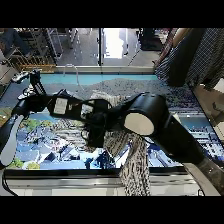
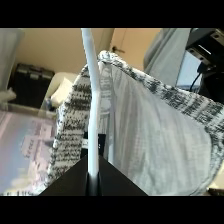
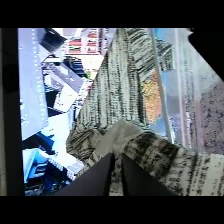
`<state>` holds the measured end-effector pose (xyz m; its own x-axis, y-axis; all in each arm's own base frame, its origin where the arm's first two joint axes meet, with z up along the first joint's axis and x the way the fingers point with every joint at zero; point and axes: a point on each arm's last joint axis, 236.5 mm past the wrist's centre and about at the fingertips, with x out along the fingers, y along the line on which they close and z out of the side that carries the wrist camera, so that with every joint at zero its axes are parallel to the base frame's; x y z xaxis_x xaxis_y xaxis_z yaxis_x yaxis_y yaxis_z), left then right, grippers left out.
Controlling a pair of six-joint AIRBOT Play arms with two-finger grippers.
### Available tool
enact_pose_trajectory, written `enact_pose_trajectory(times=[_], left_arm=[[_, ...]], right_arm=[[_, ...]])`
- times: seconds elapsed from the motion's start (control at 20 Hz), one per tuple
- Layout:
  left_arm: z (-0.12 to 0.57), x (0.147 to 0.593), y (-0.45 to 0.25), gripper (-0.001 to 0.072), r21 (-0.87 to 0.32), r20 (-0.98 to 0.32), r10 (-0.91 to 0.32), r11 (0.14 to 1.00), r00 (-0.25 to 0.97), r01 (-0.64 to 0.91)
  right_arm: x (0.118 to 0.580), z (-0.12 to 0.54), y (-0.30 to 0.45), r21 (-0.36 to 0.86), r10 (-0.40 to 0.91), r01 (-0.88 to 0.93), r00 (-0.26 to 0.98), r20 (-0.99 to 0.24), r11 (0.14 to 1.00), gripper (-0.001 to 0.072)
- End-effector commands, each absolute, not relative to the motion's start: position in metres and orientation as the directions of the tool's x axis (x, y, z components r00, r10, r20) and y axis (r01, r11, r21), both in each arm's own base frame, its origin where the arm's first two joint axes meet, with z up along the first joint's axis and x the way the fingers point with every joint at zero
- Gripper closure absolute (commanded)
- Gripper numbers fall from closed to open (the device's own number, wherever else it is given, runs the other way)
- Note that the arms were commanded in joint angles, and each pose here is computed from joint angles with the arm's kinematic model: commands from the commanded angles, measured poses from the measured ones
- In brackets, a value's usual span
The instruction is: Fold the clothes and pants, and hang the long-sleeved shirts on hangers.
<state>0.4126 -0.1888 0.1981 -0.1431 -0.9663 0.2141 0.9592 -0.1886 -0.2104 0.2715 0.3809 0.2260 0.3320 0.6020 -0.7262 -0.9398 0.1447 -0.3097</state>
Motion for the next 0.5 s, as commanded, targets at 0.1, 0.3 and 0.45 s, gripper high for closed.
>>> enact_pose_trajectory(times=[0.1, 0.3, 0.45], left_arm=[[0.204, 0.409, -0.201, 0.0689, -0.201, 0.261, -0.95, -0.227, -0.171, 0.953], [0.204, 0.408, -0.202, 0.0689, -0.201, 0.261, -0.95, -0.229, -0.173, 0.952], [0.204, 0.409, -0.202, 0.0689, -0.202, 0.26, -0.951, -0.225, -0.17, 0.953]], right_arm=[[0.309, 0.305, 0.353, -0.45, 0.618, -0.798, 0.599, -0.51, 0.402, 0.0321], [0.331, 0.352, 0.283, -0.617, 0.447, -0.601, 0.796, -0.407, 0.508, 0.0253], [0.337, 0.326, 0.267, -0.725, 0.349, -0.597, 0.798, -0.492, 0.343, 0.0249]])
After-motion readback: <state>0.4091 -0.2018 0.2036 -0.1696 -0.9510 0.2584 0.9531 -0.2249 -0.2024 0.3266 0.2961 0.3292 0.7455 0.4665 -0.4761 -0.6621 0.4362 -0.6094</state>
